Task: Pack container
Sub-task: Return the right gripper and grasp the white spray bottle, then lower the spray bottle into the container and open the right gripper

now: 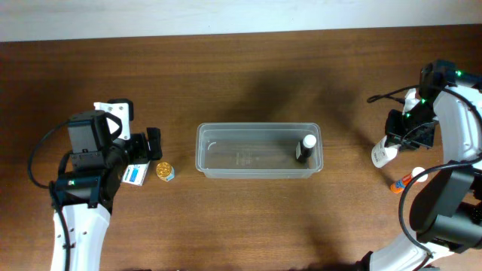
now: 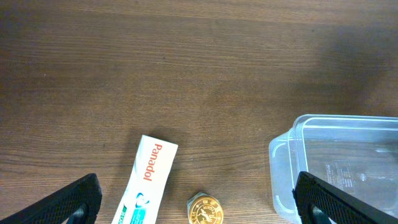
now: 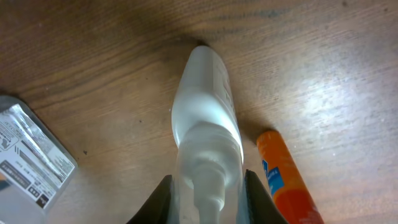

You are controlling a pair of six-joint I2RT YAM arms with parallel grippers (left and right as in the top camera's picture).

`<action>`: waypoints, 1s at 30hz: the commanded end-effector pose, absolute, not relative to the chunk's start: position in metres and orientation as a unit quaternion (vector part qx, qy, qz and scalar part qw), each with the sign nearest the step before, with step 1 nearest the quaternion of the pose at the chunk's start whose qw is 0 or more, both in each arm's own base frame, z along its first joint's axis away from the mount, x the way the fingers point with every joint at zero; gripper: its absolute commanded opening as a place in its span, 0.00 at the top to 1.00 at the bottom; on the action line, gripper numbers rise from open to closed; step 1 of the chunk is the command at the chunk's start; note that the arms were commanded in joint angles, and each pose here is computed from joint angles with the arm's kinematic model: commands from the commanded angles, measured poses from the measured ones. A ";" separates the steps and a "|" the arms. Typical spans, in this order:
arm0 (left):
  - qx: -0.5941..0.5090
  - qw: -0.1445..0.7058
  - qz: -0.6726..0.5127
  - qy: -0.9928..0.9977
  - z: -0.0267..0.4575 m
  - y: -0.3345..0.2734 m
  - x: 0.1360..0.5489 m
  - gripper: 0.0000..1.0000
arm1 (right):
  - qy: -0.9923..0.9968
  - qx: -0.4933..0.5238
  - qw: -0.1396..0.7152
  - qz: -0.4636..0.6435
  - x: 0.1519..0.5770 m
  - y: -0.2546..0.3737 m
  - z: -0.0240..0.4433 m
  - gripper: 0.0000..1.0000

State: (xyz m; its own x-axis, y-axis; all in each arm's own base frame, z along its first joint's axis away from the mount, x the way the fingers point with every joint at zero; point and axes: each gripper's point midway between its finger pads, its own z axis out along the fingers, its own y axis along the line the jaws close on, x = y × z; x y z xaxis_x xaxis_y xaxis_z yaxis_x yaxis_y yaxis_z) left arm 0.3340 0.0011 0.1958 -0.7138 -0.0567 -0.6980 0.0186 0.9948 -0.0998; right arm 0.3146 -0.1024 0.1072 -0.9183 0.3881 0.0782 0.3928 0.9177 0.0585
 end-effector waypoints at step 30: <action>-0.012 0.389 -0.052 0.920 0.205 0.002 0.338 0.01 | -0.981 0.138 -0.095 -0.095 0.268 0.124 0.242 0.88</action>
State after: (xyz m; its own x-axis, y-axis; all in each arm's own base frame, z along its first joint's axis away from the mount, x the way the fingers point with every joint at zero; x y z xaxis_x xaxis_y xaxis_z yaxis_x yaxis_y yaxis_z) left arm 0.3340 0.0011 0.1958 -0.7138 -0.0567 -0.6980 0.0186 0.9948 -0.0998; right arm 0.2629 0.1127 0.2451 -0.9467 -0.2350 -0.2203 -0.2713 0.9504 0.1519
